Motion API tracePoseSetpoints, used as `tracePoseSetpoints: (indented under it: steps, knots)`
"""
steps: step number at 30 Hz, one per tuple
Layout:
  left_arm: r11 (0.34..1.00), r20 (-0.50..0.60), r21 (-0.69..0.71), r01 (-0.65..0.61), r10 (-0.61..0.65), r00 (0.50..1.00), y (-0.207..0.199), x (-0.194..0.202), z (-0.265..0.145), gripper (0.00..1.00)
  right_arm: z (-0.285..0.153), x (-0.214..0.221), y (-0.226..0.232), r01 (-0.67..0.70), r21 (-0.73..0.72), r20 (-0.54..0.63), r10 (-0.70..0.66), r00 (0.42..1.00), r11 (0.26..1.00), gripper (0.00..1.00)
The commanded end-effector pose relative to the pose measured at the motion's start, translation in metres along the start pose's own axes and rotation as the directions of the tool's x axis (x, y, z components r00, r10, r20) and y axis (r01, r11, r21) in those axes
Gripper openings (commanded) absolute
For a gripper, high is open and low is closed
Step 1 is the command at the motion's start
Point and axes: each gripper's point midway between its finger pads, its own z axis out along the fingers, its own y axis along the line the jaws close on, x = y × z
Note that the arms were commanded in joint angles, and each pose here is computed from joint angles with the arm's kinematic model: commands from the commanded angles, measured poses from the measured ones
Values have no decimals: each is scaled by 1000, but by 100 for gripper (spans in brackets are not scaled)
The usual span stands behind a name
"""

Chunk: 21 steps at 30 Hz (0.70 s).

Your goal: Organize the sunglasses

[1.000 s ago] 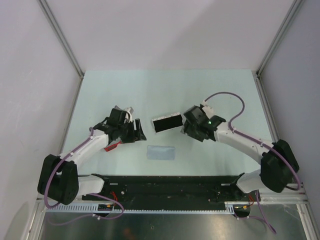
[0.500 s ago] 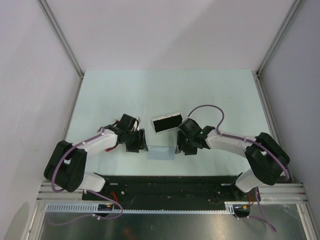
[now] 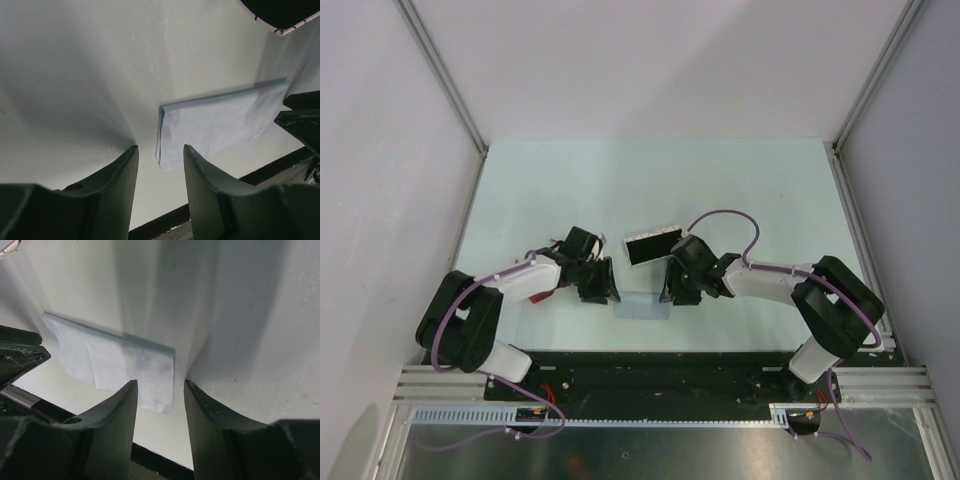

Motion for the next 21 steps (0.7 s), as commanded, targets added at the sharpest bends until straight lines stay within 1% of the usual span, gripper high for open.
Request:
tracePoseSetpoints:
  steps: [1, 10, 18, 21]
  knots:
    - [1000, -23, 8, 6, -6, 1000, -3, 5, 7, 48, 9, 6, -6, 0, 21, -22, 0, 1000, 1000, 46]
    - [999, -52, 30, -11, 13, 999, -7, 12, 11, 47, 13, 14, -6, 15, 6, -65, -14, 998, 1000, 36]
    - [999, -68, 27, -26, 28, 997, -7, 17, 15, 45, 15, 17, -10, 13, 23, -76, -11, 997, 1000, 33]
    - [999, -71, 25, -29, 31, 997, -7, 18, 17, 42, 15, 18, -10, 14, 27, -77, -12, 997, 1000, 32]
